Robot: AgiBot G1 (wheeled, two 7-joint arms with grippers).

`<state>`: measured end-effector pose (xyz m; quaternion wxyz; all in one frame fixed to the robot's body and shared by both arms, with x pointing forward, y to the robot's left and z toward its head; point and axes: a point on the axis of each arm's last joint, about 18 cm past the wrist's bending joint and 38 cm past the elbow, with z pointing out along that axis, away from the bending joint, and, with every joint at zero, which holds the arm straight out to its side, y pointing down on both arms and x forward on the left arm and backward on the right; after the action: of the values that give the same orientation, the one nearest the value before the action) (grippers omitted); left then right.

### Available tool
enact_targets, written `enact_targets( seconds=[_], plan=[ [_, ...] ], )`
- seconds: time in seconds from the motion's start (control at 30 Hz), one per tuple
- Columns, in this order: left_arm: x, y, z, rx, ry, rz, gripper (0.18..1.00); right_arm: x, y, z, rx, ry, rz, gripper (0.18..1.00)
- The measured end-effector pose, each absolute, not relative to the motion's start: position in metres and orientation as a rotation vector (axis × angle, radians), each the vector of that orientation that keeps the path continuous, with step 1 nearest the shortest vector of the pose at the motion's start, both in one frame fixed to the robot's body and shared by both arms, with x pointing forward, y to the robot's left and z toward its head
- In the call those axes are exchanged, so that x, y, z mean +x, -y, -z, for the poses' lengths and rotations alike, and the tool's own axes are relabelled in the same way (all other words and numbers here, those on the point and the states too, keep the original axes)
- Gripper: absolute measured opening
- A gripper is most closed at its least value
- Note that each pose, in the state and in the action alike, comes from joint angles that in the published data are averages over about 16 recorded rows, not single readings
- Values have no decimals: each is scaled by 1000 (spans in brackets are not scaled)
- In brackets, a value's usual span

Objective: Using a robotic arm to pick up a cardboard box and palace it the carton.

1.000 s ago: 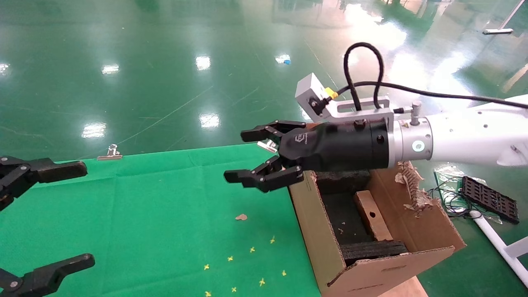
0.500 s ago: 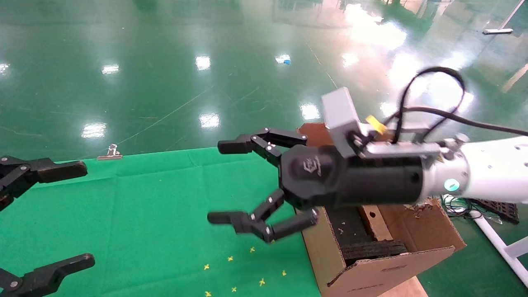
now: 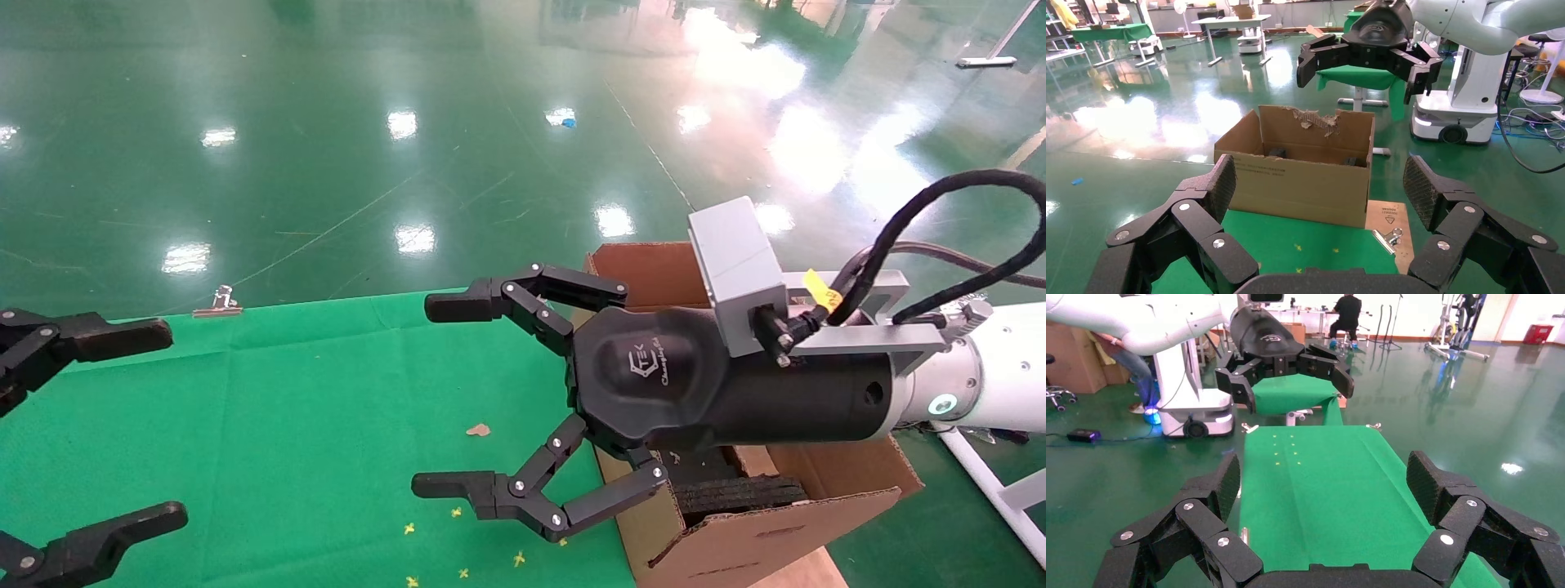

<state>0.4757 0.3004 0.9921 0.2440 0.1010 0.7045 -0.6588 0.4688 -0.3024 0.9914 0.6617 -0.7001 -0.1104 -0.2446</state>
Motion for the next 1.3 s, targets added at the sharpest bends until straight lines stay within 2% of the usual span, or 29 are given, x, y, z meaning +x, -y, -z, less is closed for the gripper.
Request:
enact_targets(
  seconds=[1.3],
  plan=[
    [476,-300,-992,276,-1924,1799,1001,477,302,-992,-1598,224,550,1000]
  ],
)
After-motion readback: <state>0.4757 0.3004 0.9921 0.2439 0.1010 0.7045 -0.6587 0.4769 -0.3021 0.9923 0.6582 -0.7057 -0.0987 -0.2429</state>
